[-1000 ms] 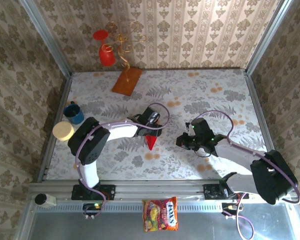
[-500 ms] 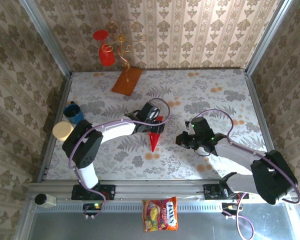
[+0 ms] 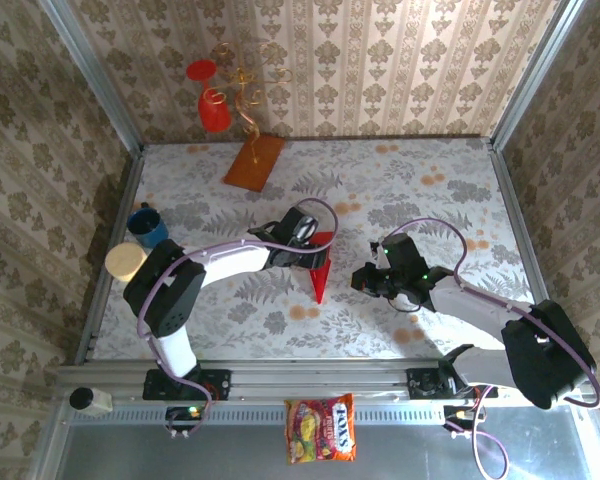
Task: Fold a paper plane with a square sheet of paper (pick it up from the middle)
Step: Turn over a paper plane at the center of the table, then reset both arms
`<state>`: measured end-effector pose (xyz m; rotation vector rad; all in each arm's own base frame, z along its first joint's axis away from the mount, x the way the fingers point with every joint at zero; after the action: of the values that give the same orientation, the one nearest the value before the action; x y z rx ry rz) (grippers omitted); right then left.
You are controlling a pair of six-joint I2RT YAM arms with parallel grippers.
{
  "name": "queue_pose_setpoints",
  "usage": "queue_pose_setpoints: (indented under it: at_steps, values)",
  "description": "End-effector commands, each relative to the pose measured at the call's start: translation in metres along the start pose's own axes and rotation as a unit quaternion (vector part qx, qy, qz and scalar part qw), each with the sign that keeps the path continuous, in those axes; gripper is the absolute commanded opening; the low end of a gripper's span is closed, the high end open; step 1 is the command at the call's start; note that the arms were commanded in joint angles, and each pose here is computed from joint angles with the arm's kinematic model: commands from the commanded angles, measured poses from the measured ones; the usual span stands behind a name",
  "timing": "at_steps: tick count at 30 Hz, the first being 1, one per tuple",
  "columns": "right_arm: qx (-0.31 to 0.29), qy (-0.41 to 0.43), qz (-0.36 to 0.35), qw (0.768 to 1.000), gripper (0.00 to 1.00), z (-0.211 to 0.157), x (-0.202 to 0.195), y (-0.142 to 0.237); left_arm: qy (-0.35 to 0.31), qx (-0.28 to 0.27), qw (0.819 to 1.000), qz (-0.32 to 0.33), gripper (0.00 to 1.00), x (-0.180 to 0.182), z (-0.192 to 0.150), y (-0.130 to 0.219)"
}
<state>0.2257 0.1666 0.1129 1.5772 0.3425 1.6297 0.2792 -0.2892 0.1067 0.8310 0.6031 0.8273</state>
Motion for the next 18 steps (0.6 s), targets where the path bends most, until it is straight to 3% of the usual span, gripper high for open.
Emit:
queue_pose_setpoints:
  at_steps: [1, 10, 14, 18]
  values:
    - [0.001, 0.005, 0.002, 1.0, 0.0, 0.004, 0.005, 0.002, 0.001, 0.005, 1.0, 0.001, 0.61, 0.005, -0.006, -0.002]
    - [-0.001, 0.007, 0.001, 1.0, 0.0, 0.004, 0.006, 0.004, 0.009, -0.024, 1.0, -0.009, 0.62, 0.01, 0.003, 0.011]
    - [-0.005, 0.011, 0.0, 1.0, 0.0, 0.007, 0.01, 0.007, 0.014, -0.059, 0.998, -0.012, 0.64, 0.016, 0.015, 0.034]
    - [-0.019, 0.017, 0.0, 1.0, 0.07, 0.015, 0.017, 0.016, 0.023, -0.095, 0.995, -0.005, 0.66, 0.027, 0.025, 0.065]
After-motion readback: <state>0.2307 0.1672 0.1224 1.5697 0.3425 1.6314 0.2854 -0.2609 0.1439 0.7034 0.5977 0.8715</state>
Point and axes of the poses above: each hand's point on the last joint's axis, 136 mm out from that joint toward the fingers, its own y axis back along the fingers, its own x axis along the line the jaws close on, z = x × y, the point moved 6 cm from there along y, back along the fingers, and after that the axes turned 7 degrees about -y, right-handed, at the moved point
